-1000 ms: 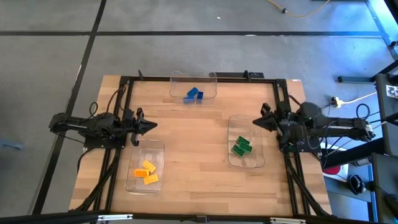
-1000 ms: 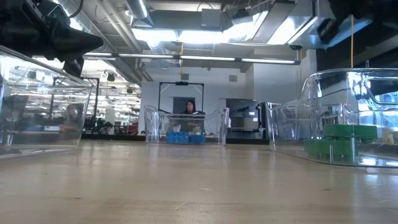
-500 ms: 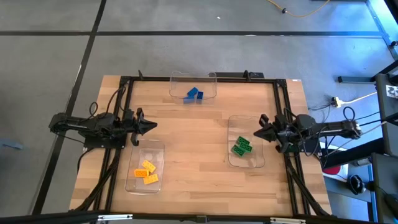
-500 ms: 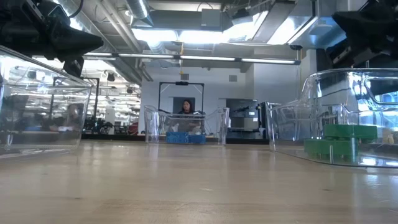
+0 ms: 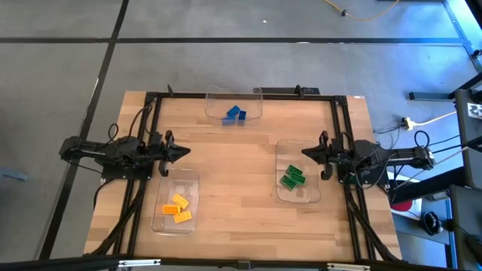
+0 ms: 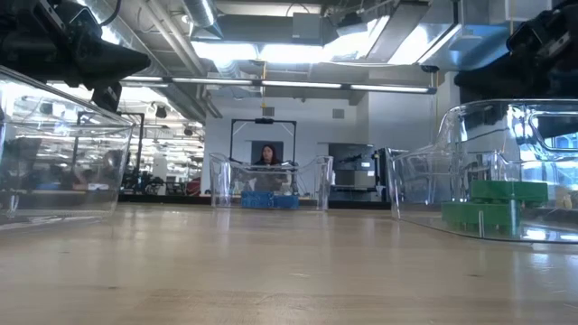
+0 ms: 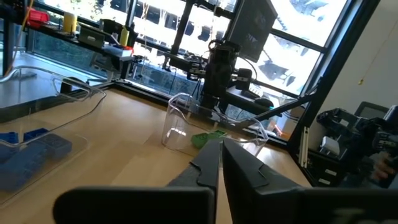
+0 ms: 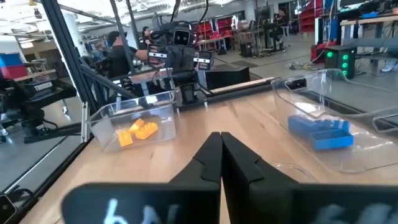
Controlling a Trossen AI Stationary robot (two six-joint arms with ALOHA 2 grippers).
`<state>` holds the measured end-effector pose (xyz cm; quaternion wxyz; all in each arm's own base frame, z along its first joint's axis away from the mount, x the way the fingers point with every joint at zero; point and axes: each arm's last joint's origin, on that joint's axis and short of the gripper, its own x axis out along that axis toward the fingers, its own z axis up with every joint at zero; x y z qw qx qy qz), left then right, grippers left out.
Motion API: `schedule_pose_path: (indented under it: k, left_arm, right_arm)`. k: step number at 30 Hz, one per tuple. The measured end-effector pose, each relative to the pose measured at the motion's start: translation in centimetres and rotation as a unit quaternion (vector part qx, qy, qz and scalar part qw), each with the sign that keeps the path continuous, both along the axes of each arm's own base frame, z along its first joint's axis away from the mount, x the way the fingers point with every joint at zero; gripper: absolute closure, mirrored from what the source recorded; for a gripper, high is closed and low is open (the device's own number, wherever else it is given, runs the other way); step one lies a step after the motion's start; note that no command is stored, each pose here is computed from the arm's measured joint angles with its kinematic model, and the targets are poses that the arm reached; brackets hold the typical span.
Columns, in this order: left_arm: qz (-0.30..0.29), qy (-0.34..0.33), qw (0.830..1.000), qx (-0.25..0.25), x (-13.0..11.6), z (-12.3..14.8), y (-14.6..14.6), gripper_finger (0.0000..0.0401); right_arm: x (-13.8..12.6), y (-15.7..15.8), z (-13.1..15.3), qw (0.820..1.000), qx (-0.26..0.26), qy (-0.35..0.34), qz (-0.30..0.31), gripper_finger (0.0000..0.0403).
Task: Sort & place blocks by color
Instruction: Return to Home Position
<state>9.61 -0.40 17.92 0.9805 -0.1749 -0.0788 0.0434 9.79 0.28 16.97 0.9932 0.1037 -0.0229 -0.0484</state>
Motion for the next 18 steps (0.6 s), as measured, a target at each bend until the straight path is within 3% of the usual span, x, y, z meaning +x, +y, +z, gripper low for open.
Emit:
schedule_pose_path:
  k: [10, 18]
  left_arm:
    - [0.0, 0.0, 1.0, 0.0, 0.0, 0.01, 0.0, 0.0376]
    - [0.0, 0.0, 1.0, 0.0, 0.0, 0.01, 0.0, 0.0386]
  right_arm:
    - [0.01, 0.0, 0.01, 1.0, -0.008, 0.001, 0.0, 0.0384]
    - [0.01, 0.0, 0.0, 1.0, -0.007, 0.001, 0.0, 0.0382]
